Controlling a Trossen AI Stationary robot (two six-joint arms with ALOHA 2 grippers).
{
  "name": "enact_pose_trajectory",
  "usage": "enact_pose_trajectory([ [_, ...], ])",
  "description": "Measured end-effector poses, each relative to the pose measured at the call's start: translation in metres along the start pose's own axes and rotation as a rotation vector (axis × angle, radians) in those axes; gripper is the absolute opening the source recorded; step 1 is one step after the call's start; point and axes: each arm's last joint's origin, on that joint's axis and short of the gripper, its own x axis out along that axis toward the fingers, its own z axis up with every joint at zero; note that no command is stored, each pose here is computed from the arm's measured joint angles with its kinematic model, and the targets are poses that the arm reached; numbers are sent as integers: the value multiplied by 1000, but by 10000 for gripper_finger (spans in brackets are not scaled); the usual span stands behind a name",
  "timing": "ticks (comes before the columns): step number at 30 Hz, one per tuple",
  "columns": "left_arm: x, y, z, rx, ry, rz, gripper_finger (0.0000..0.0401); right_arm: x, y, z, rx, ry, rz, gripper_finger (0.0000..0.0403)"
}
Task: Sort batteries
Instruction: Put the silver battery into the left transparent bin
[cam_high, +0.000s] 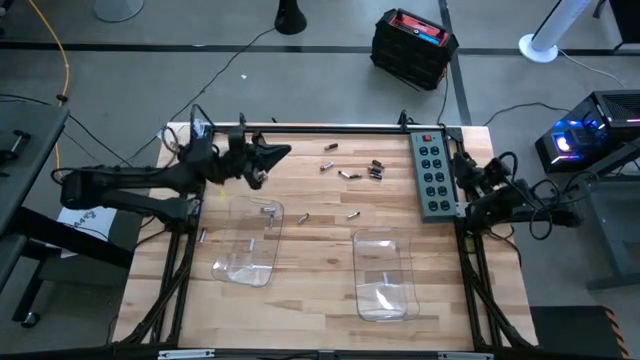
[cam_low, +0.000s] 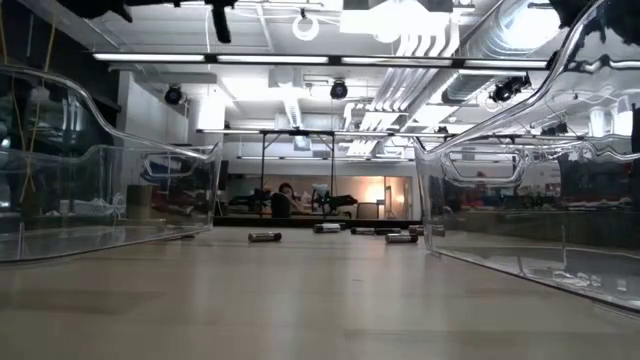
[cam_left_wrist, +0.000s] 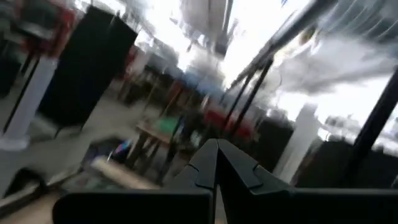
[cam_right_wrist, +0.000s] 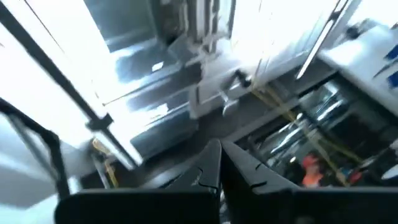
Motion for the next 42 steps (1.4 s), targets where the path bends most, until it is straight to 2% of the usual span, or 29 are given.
enact_pose_trajectory([
  [2,-1,9,12,-7,122,112,1,18,8,-2,8,74,14,0],
  [5,-3,26,26,50,412,275,0,54,20,-17,-25,229,-23,0],
  [9,-1,39,30,70,780,280,0,106,34,-41,-111,385,-86,0],
  [13,5,41,16,109,945,254,3,143,36,-62,-220,595,-239,0],
  [16,14,38,-3,140,1011,200,19,158,30,-70,-216,844,-412,7],
  [18,21,35,-15,177,1038,170,36,164,27,-75,-237,1013,-472,21],
  [25,48,36,-59,305,1089,241,119,173,12,-104,-293,1460,-471,105],
  [28,49,39,-69,323,1132,285,153,162,-4,-132,-295,1653,-408,151],
  [32,45,36,-62,309,1177,306,181,152,-23,-165,-423,1814,-291,194],
  [36,37,28,-48,307,1171,306,187,141,-43,-196,-511,1948,-185,203],
  [42,26,16,-30,226,1093,340,185,123,-68,-233,-580,2086,-50,200],
])
